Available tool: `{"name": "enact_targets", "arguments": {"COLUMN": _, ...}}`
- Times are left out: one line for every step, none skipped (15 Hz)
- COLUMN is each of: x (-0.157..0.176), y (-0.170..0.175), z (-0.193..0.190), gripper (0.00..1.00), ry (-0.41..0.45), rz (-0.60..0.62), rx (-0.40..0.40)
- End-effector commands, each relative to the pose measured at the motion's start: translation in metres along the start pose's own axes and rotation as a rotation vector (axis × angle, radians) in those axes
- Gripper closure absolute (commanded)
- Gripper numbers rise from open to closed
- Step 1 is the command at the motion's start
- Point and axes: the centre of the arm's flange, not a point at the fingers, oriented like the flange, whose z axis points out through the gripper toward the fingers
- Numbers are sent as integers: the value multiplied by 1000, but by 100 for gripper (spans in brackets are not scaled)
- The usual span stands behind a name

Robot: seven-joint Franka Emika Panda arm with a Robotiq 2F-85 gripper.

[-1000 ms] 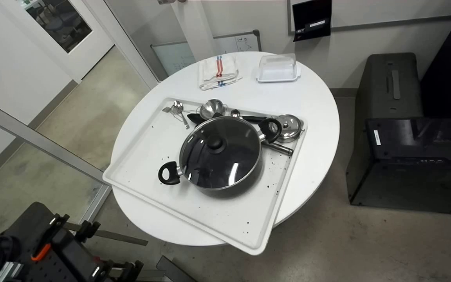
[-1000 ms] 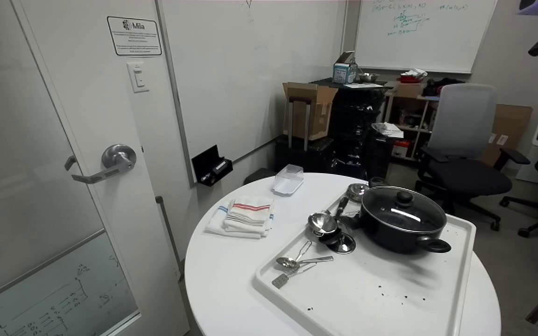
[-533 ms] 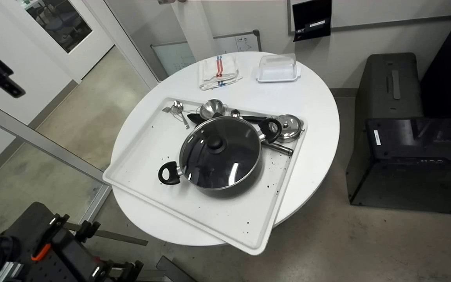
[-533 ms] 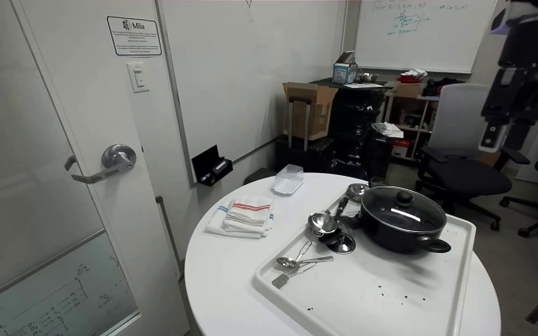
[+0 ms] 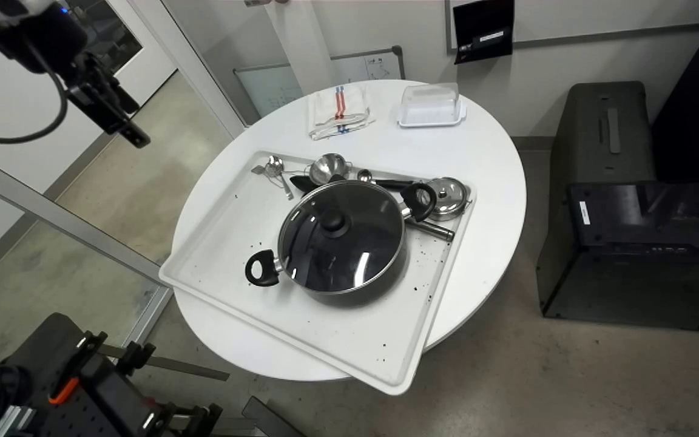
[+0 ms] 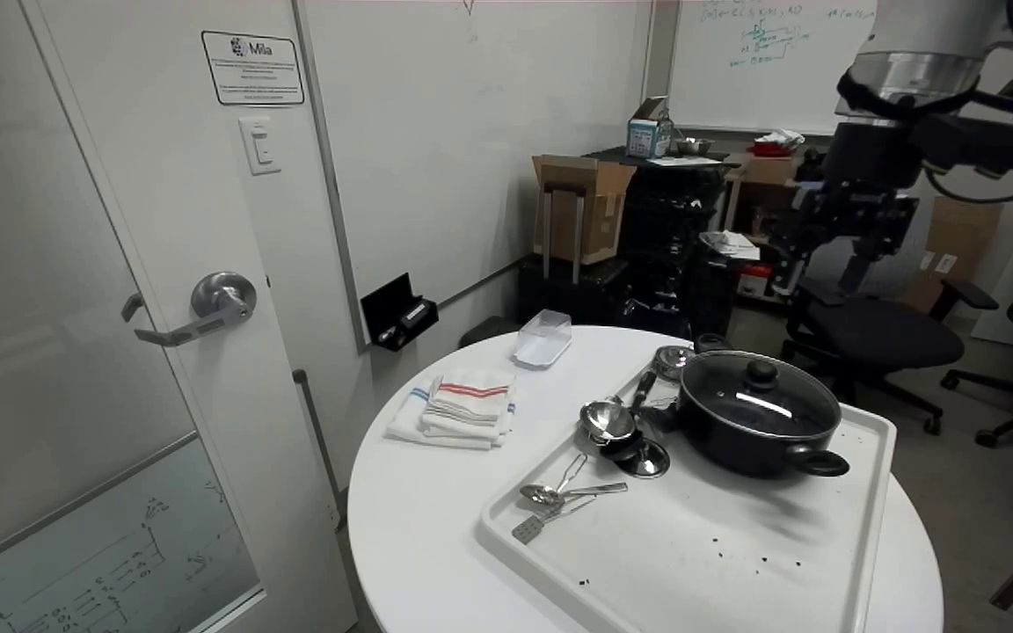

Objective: Remove the lid from the pot

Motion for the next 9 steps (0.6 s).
{"name": "enact_targets", "arguments": {"x": 51, "y": -1, "z": 33, "gripper": 0, "ry": 72, "rz": 129, "rx": -16}}
{"name": "enact_targets", "arguments": {"x": 61, "y": 3, "z": 41, "gripper": 0, "ry": 86, "rz": 163, "rx": -19}}
{"name": "enact_targets", "arguments": {"x": 69, "y": 8, "z": 49, "gripper": 0, "ry": 105, "rz": 193, "rx": -20}}
{"name": "enact_targets", "arguments": {"x": 78, "y": 15, "z": 57, "gripper": 0, "ry": 116, "rz": 227, "rx": -25}}
{"name": "enact_targets", "arguments": {"x": 86, "y": 20, "z": 64, "gripper": 0, "ry": 126, "rz": 258, "rx": -31}}
{"name": "enact_targets", "arguments": {"x": 94, "y": 26, "z": 71, "gripper": 0, "ry": 134, "rz": 289, "rx": -35}}
{"name": "enact_targets", "arguments": {"x": 101, "y": 32, "z": 77, "gripper": 0, "ry": 138, "rz": 320, "rx": -44}}
{"name": "enact_targets", "arguments": {"x": 108, "y": 39, "z": 83, "gripper": 0, "ry": 148, "rz": 349, "rx": -52}}
{"name": "enact_targets", "arguments": {"x": 115, "y": 46, "z": 89, "gripper": 0, "ry": 154, "rz": 378, "rx": -64}}
